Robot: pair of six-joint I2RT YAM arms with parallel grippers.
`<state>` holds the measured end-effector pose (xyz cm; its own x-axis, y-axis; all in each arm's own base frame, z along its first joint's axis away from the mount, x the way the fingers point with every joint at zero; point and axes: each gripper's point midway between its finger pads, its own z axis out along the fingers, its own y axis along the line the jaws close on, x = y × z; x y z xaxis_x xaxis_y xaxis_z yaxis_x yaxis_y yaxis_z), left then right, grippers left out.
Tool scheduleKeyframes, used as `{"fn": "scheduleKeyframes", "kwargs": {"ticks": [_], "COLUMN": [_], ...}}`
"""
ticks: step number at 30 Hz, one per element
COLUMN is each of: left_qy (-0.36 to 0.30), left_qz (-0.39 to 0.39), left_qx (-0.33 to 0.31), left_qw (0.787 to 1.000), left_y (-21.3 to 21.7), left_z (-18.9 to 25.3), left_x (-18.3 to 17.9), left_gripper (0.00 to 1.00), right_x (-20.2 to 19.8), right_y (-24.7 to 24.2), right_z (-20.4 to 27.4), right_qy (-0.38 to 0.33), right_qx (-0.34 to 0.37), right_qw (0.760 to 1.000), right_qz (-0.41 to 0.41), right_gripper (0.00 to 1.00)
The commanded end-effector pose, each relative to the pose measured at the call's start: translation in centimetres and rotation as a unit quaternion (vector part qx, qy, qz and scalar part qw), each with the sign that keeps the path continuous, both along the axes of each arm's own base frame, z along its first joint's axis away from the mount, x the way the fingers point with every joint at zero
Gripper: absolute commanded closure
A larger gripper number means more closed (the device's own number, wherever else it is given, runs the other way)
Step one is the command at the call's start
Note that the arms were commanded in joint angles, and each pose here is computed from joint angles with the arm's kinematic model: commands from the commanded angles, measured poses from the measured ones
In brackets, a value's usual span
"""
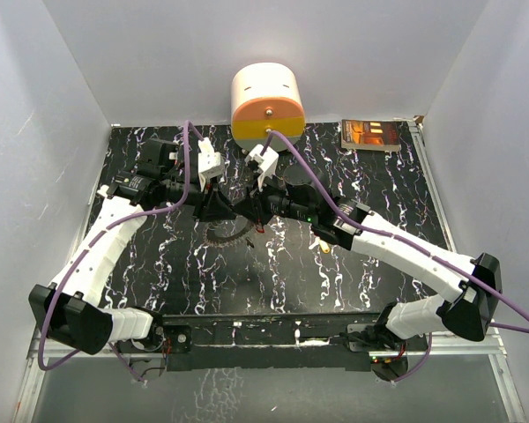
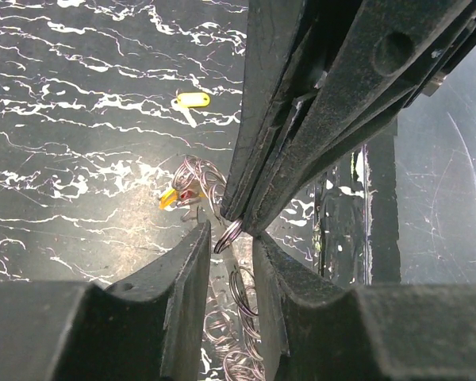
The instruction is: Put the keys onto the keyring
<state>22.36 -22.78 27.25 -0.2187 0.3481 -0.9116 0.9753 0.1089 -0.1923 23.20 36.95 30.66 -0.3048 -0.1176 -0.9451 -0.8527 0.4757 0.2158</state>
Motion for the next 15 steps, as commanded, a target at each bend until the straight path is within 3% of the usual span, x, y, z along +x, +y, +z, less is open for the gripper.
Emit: {"fn": "scheduleKeyframes", "kwargs": {"ticks": [1, 7, 15], "left_qy": [-0.010, -0.011, -0.011], "left_qz": [-0.008, -0.003, 0.009], "left_qx": [-0.011, -0.005, 0.005], "left_qw": [1.000, 1.000, 1.000], "left_y": [-0.04, 0.04, 0.26], "left_z": [0.71, 0.61, 0.89], "left_x": [-0.74, -0.57, -0.16], "left_gripper": [0.74, 0.79, 0.58], "right_x": [0.02, 0.12, 0.24], "right_y": [-0.05, -0.06, -0.02], "right_z": [6.81, 6.99, 7.04], "right_qy": [-0.061, -0.062, -0.063], "right_qx": [0.082, 0.083, 0.084], "right_qw": [0.995, 0.995, 0.994], "right_qz": [-0.005, -0.007, -0.009], "right_gripper": [0.92, 0.92, 0.92]}}
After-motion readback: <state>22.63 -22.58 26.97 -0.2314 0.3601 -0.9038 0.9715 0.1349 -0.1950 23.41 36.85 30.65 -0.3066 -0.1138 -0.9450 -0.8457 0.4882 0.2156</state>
